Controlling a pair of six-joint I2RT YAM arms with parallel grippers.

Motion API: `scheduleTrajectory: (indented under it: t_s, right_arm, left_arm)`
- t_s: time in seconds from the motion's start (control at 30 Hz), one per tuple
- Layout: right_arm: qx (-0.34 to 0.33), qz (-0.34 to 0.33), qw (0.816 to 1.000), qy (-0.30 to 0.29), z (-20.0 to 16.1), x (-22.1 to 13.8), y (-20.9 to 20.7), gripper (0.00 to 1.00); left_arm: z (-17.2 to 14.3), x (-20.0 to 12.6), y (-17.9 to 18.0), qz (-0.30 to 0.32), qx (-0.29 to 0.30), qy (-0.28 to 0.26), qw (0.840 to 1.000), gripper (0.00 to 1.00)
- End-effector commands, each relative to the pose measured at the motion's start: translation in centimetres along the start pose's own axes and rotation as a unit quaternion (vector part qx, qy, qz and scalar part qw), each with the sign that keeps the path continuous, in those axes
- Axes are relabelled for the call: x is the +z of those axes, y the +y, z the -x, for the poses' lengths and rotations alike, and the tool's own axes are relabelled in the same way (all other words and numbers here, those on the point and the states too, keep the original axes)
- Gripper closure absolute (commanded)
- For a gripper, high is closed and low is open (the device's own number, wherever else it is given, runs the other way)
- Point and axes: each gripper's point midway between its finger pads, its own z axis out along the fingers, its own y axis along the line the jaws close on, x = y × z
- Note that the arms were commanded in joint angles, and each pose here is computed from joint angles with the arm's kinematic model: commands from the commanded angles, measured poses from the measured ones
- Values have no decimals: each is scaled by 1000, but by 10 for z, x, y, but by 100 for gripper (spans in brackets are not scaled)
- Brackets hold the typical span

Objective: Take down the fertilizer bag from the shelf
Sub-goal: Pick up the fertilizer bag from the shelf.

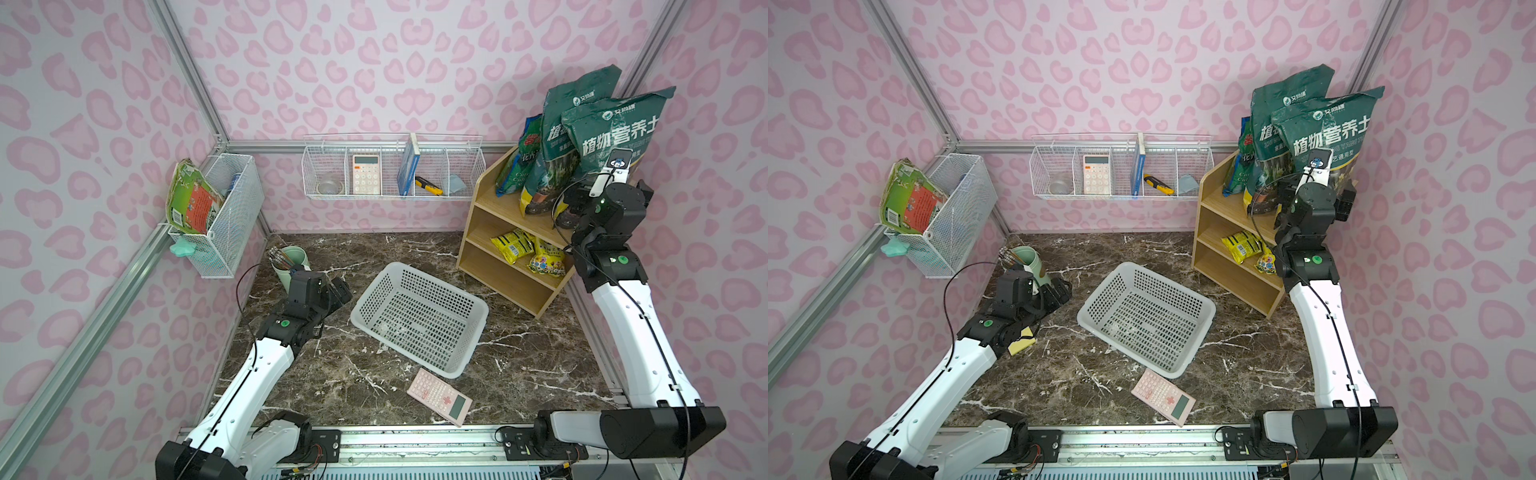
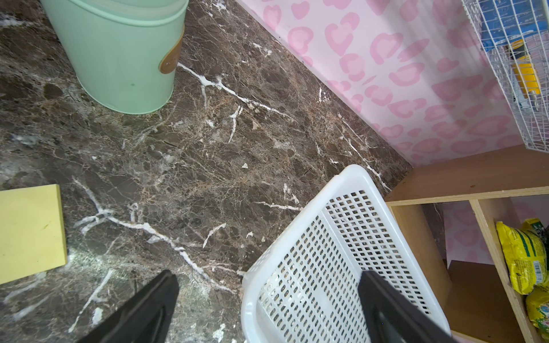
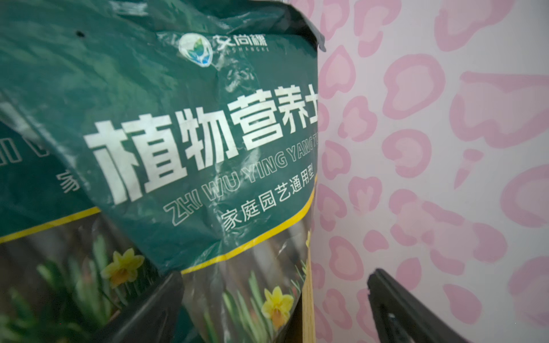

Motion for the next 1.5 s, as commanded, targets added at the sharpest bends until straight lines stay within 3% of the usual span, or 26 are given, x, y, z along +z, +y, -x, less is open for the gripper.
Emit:
scheduleTrajectory:
  t_s: [0.0, 0.13, 0.33, 0.37, 0.4, 0.43, 0.5, 0.6, 0.73, 1.07, 1.2, 1.37, 1.47]
  right_arm:
    - [-8, 13, 1000, -3, 1, 4, 7, 0]
    - [-14, 10, 1000, 7, -1, 11, 11, 0]
    - [-36, -77, 995, 47, -8, 37, -4, 2]
    - [-35, -80, 995, 50, -7, 38, -4, 10]
    - [-32, -80, 995, 52, -8, 39, -4, 26]
    - [-27, -77, 995, 53, -8, 38, -3, 48]
    - [-17, -70, 996, 51, -5, 35, -3, 78]
    - [0, -70, 997, 42, 0, 24, -9, 93]
    - [23, -60, 998, 18, 11, 2, -14, 100]
    - [50, -11, 998, -23, 47, -81, 5, 100]
    - [77, 31, 996, -32, 51, -119, 20, 100]
    - [116, 90, 988, -41, 56, -173, 43, 100]
    - [106, 127, 985, -39, 46, -205, 72, 100]
  left_arm:
    - [3, 0, 3, 8, 6, -7, 1000, 0]
    - [2, 1, 2, 7, 6, -2, 1000, 1]
    - [0, 5, -3, -1, 12, 7, 1000, 1]
    - [0, 6, -4, -4, 12, 9, 1000, 0]
    - [-1, 7, -5, -6, 12, 12, 1000, 0]
    - [-2, 7, -6, -9, 13, 14, 1000, 0]
    - [-2, 8, -8, -11, 12, 17, 1000, 0]
    - [-2, 9, -9, -12, 12, 18, 1000, 0]
    - [-1, 6, -4, 5, -13, 20, 1000, 1]
    - [-7, 9, 6, 48, -48, 49, 997, 3]
    - [-2, -2, 17, 79, -50, 32, 995, 3]
    - [6, -22, 18, 68, -56, 1, 996, 1]
    - [12, -39, 20, 69, -61, -17, 996, 1]
